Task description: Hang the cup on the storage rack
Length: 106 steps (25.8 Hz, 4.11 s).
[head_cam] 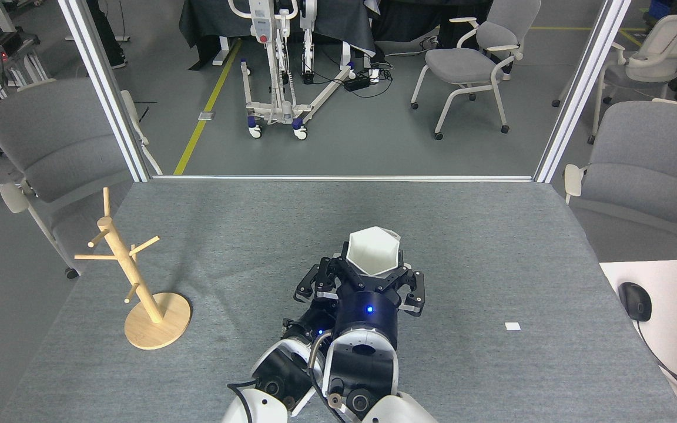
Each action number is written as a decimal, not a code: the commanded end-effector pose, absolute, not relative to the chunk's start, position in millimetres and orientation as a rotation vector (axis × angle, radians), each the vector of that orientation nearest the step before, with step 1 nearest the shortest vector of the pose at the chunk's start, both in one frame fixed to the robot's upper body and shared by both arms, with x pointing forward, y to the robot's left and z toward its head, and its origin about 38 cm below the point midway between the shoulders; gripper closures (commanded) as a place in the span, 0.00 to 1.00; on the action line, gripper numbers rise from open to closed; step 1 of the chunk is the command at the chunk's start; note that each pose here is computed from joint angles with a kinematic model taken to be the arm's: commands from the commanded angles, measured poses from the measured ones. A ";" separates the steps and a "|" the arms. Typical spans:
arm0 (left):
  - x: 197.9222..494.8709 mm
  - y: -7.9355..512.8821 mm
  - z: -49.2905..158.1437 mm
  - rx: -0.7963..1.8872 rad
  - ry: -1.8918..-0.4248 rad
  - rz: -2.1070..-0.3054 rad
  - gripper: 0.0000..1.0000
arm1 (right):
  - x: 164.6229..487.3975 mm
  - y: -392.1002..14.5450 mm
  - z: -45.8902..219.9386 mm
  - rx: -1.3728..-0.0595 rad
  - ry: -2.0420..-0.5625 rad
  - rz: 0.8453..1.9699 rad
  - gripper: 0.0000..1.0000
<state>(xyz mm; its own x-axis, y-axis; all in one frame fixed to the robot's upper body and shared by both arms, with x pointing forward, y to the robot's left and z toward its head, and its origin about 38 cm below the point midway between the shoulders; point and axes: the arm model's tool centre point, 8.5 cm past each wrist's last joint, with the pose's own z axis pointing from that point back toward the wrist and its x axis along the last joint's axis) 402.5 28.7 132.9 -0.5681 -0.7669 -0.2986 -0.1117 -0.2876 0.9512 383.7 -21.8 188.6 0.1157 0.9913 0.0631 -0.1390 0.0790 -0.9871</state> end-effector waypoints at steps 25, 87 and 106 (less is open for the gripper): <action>413.0 24.9 127.6 1.033 -1.438 -1.872 1.00 | 378.6 -7.8 162.4 -1.089 -0.998 1.199 0.23; 304.2 411.7 89.2 1.543 -0.656 -1.388 1.00 | 354.9 -288.6 58.9 -1.223 -1.188 1.155 0.00; 380.8 418.3 133.9 1.708 -0.485 -1.391 1.00 | 353.8 -289.0 56.9 -1.220 -1.184 1.156 0.00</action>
